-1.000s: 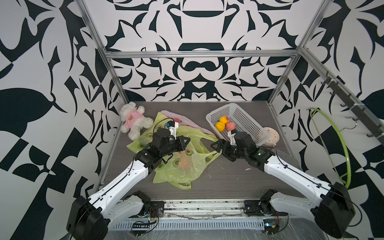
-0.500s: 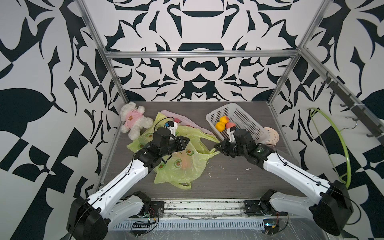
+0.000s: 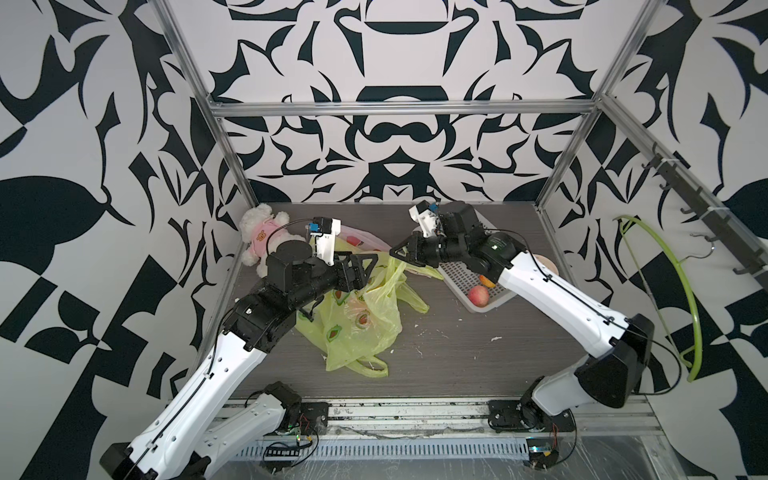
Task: Place the peach into a plastic bag & tie a knot
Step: Adjust the plastic bag at the center of the board.
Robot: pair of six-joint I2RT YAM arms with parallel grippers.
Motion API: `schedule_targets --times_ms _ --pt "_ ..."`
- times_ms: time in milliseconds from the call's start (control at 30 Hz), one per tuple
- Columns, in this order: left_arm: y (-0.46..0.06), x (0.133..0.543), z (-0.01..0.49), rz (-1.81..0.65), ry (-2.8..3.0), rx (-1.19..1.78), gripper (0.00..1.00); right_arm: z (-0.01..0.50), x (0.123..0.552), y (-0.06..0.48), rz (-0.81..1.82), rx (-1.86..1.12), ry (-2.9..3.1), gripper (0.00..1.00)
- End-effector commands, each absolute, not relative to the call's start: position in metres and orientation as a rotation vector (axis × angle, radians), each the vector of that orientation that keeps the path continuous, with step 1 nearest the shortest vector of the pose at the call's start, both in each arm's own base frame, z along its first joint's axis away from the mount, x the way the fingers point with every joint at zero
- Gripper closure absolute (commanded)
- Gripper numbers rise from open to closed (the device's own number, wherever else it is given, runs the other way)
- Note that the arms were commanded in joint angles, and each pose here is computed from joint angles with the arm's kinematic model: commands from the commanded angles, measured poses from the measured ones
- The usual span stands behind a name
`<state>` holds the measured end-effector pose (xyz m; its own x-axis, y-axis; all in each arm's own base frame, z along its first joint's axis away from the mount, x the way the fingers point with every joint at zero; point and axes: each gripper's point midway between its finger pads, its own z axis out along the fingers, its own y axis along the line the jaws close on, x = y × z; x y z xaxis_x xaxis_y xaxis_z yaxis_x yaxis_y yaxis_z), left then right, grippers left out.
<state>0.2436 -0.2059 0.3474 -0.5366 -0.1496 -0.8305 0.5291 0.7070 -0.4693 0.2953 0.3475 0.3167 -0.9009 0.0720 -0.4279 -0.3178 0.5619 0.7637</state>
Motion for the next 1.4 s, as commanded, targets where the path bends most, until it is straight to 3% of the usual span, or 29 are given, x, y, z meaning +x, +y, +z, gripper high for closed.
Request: schedule_targets --times_ms 0,267,800,933,1000,1167,1233,1367 --pt "-0.210 0.236 0.342 -0.871 1.925 0.425 0.16 0.343 0.283 0.357 1.320 -0.327 2.358 1.00" --pt "-0.222 0.247 0.345 -0.826 1.868 0.539 0.11 0.361 0.277 0.376 1.384 -0.392 2.344 1.00" --pt "-0.262 0.233 0.317 -1.179 1.912 0.577 0.14 0.367 0.283 0.382 1.375 -0.396 2.329 1.00" --pt "-0.262 0.233 0.314 -1.194 1.919 0.554 0.26 0.364 0.286 0.382 1.362 -0.387 2.334 1.00" --pt "-0.261 0.235 0.311 -1.186 1.933 0.542 0.40 0.364 0.287 0.383 1.359 -0.386 2.333 1.00" --pt "-0.256 0.243 0.306 -1.122 1.971 0.504 0.96 0.365 0.289 0.378 1.325 -0.383 2.325 1.00" --pt "-0.253 0.246 0.304 -1.095 1.979 0.490 1.00 0.364 0.291 0.368 1.254 -0.380 2.327 0.97" --pt "-0.243 0.253 0.302 -1.018 1.988 0.433 1.00 0.351 0.305 0.319 1.029 -0.286 2.332 0.65"
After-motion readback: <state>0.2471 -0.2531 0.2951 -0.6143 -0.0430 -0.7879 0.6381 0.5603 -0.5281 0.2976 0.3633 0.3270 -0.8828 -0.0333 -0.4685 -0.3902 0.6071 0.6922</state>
